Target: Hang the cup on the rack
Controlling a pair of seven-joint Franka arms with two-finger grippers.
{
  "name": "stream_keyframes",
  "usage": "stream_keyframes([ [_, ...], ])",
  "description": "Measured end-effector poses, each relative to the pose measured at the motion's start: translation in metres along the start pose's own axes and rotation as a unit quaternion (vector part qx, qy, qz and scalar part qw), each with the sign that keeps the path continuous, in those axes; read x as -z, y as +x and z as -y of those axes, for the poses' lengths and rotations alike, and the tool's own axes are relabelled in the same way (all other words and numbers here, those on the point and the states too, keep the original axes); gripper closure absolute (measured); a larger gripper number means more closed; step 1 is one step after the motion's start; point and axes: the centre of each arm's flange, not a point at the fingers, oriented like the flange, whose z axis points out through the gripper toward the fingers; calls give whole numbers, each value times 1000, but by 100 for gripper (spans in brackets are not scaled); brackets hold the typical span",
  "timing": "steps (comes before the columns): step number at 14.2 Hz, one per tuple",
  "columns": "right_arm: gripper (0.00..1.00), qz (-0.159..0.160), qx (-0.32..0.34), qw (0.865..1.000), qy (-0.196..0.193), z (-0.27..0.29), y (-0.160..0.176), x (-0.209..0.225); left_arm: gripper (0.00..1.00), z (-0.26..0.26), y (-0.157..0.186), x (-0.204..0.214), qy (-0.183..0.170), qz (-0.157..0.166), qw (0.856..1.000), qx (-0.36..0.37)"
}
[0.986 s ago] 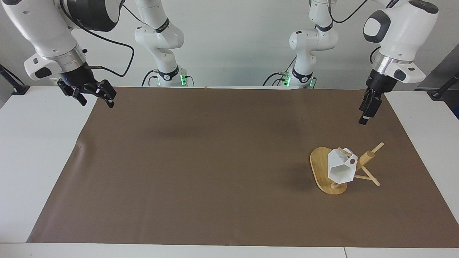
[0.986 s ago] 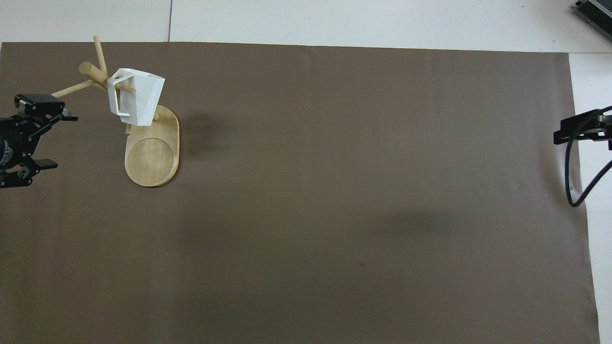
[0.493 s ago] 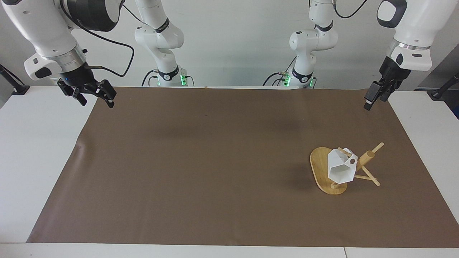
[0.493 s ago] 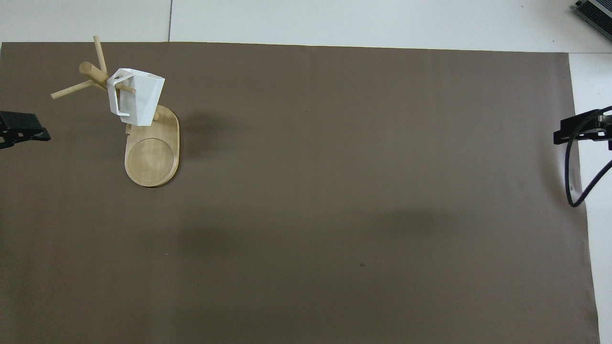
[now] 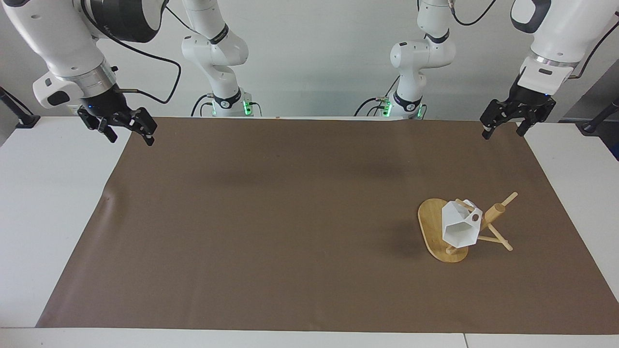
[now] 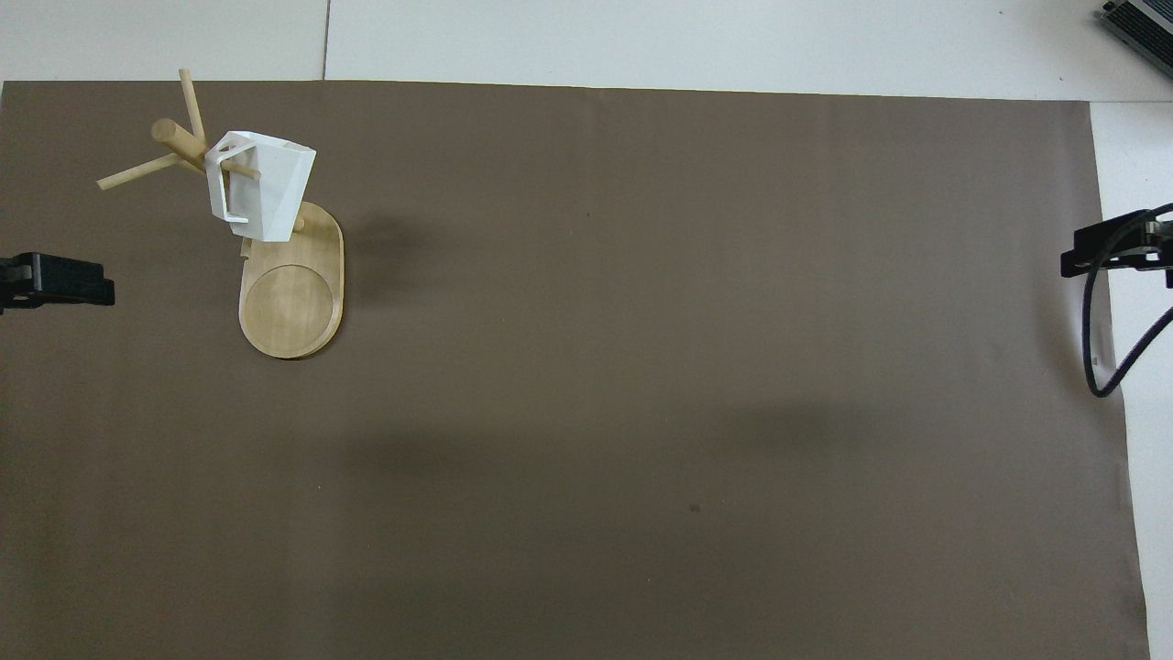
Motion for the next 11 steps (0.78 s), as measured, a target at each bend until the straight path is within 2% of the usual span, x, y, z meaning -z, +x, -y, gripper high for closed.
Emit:
stream_keyframes([
  [2, 0, 0, 0, 1000, 0, 0, 0, 0, 0, -8, 3, -4, 6, 14, 1000, -15],
  [6, 0, 0, 0, 1000, 0, 0, 0, 0, 0, -17, 9, -5, 1, 11, 1000, -22],
  [9, 0, 0, 0, 1000, 0, 0, 0, 0, 0, -16, 9, 11, -10, 1, 1000, -18],
  [11, 0, 0, 0, 1000, 0, 0, 0, 0, 0, -19, 3, 28, -9, 13, 1000, -21],
])
